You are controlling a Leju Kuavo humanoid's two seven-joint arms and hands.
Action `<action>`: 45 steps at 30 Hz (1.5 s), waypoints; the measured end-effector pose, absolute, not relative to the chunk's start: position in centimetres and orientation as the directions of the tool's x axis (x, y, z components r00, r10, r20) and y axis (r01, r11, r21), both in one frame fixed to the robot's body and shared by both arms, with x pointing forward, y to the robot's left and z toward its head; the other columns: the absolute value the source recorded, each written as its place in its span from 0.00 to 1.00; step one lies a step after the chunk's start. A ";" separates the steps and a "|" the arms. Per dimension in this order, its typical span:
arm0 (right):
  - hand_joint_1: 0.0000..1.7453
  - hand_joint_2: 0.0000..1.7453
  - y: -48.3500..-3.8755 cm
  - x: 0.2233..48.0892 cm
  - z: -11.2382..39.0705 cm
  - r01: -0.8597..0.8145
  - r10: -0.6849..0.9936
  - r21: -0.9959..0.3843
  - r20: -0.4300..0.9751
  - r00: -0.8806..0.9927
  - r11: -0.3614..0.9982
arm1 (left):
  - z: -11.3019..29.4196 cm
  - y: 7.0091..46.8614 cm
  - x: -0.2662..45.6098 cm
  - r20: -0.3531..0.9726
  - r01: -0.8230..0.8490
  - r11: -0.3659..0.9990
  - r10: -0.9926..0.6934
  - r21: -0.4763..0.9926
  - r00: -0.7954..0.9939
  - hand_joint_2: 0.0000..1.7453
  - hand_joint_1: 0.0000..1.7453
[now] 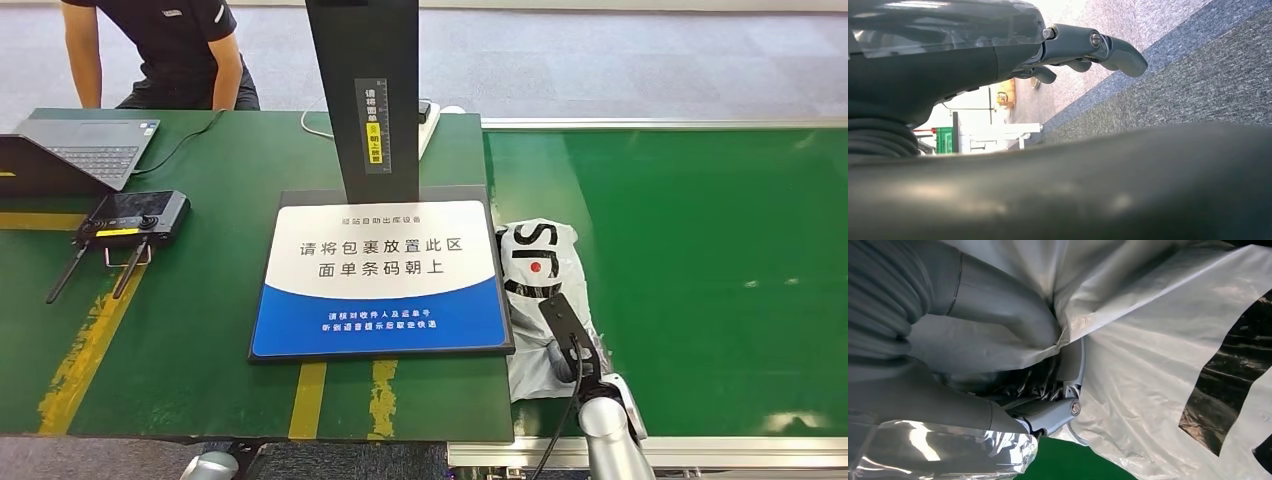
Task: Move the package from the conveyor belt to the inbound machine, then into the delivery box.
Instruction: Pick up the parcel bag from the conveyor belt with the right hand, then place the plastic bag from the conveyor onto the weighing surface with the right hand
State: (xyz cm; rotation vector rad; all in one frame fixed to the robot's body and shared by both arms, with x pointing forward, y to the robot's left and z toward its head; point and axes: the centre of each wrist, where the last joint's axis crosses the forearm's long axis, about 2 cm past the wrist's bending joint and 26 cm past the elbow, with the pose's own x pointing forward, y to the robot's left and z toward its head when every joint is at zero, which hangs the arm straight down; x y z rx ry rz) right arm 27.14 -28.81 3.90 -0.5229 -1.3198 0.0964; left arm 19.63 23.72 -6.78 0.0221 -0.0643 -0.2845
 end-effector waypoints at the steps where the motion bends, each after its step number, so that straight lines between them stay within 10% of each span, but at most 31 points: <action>1: 1.00 1.00 -28.8 27.1 3.9 0.226 0.355 -0.414 0.898 0.260 0.882 | -6.8 23.7 19.6 0.060 0.280 0.960 -0.281 0.031 0.958 0.00 0.00; 15: 1.00 1.00 -28.8 27.2 4.1 0.270 0.314 -0.367 0.924 0.218 0.890 | -6.8 23.7 19.6 0.061 0.280 0.960 -0.281 0.031 0.958 0.00 0.00; 21: 1.00 1.00 -29.1 27.4 6.1 0.527 0.112 -0.060 0.992 -0.066 0.848 | -6.8 23.7 19.7 0.064 0.279 0.960 -0.281 0.033 0.958 0.00 0.00; 34: 1.00 1.00 -30.1 26.3 12.5 0.809 0.408 0.081 0.831 -0.377 0.582 | -6.7 23.3 19.7 0.072 0.288 0.957 -0.289 0.025 0.955 0.00 0.00; 45: 1.00 1.00 -28.5 28.8 14.8 0.486 0.458 -0.231 0.781 -0.424 0.843 | -6.7 23.2 19.7 0.077 0.296 0.955 -0.296 0.011 0.952 0.00 0.00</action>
